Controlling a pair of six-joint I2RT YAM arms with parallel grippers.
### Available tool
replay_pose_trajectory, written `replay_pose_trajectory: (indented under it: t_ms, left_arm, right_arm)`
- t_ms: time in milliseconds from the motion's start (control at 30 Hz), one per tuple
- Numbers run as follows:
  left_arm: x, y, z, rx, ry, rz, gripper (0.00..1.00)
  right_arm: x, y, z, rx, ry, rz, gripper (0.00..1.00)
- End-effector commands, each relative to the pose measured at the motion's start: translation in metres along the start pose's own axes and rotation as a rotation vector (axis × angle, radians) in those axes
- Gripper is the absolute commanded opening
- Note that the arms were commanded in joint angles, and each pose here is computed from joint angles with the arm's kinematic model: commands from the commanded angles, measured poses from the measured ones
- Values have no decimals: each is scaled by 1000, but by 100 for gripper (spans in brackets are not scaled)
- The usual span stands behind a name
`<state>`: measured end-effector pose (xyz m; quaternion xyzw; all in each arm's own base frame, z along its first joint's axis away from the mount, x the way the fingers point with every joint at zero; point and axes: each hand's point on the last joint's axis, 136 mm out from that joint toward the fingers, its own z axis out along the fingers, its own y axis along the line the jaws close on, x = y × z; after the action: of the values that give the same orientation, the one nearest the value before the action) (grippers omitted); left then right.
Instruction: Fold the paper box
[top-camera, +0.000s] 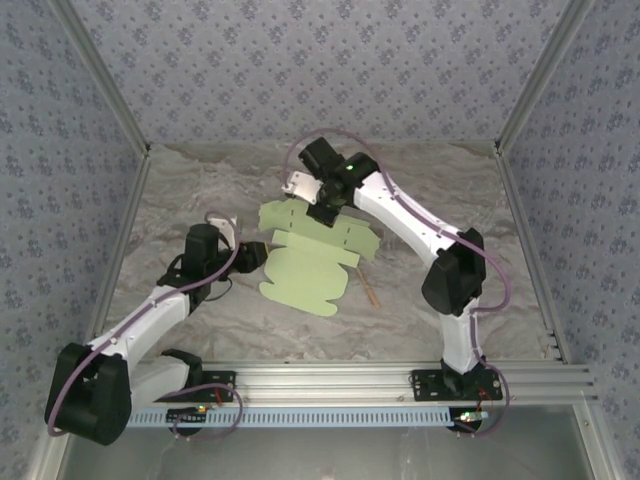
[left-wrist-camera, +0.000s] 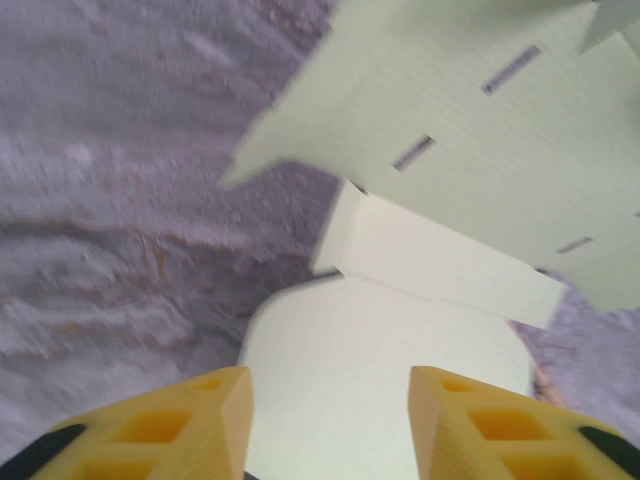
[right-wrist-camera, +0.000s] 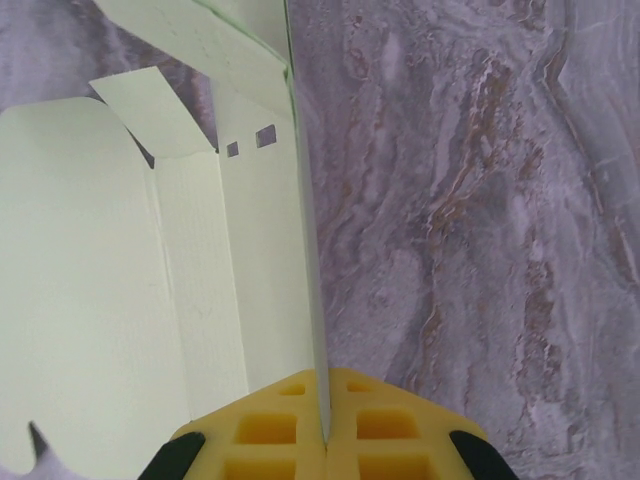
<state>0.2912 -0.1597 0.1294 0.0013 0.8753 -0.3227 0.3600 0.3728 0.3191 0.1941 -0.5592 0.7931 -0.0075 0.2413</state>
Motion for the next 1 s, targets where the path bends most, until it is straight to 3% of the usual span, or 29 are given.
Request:
replay_pose_trajectory:
  t_ms: [0,233,600,967]
  left_arm:
    - [15,-12,2,80,42,-105,40]
    - [41,4,18,61,109,-193,27]
    - [58,37,37,-2,137,-278,17]
    - [27,57,26,-46,39,-277,16]
  right_arm:
    - [-8,-16,22,145,34,-43,0]
    - [-27,-13,48,309,46,-132,0]
    - [-29,-9,60,500,-14,-243,0]
    - [-26,-2,57,626,-91,-414,0]
